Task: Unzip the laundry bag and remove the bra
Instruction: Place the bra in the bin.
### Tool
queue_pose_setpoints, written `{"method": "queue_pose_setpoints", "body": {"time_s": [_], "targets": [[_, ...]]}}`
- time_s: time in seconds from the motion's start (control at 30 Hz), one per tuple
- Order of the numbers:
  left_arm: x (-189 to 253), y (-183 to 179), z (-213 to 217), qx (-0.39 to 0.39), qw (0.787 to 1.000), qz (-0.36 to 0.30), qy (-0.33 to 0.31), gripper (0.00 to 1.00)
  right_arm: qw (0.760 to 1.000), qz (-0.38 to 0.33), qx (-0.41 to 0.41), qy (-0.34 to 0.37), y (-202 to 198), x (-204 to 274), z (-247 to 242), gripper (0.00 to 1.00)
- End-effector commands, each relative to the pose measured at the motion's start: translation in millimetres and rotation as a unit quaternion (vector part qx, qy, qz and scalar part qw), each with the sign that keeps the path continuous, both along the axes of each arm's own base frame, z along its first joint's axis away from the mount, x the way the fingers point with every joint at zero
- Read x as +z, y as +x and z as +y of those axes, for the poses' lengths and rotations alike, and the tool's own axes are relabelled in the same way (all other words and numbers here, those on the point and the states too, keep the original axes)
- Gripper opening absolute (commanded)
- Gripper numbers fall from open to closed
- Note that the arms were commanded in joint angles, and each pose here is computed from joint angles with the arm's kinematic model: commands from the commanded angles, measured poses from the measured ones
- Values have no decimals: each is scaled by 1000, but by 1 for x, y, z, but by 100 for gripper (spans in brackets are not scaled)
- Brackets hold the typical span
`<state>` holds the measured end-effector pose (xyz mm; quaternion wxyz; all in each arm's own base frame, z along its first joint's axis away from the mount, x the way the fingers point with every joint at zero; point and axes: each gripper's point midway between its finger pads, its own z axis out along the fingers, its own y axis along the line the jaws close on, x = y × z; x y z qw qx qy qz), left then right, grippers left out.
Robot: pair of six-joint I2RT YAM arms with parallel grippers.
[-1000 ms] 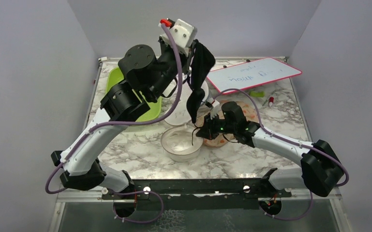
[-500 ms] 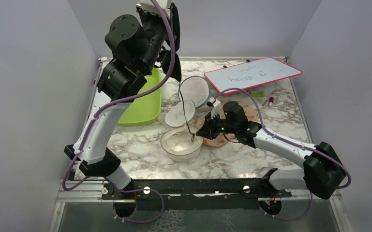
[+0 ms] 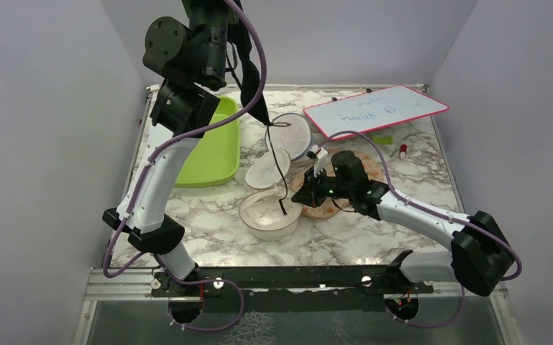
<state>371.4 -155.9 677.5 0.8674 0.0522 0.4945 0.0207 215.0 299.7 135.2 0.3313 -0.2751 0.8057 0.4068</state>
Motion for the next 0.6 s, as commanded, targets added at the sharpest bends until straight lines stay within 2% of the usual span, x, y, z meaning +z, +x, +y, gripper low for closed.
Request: {"method": "queue_pose_setpoints", "body": {"time_s": [0.0,0.4,0.57], "targets": [[41,-11,32,46,995,-84,-30,0,1000,-12,9,3,2,7,4,1],[30,36,86,84,990,-105,-35,0,1000,5,16,12,-3,6,7,1],[10,61,123,98,992,-75,-39,0,1000,5,22,15,-3,8,9,1]]}}
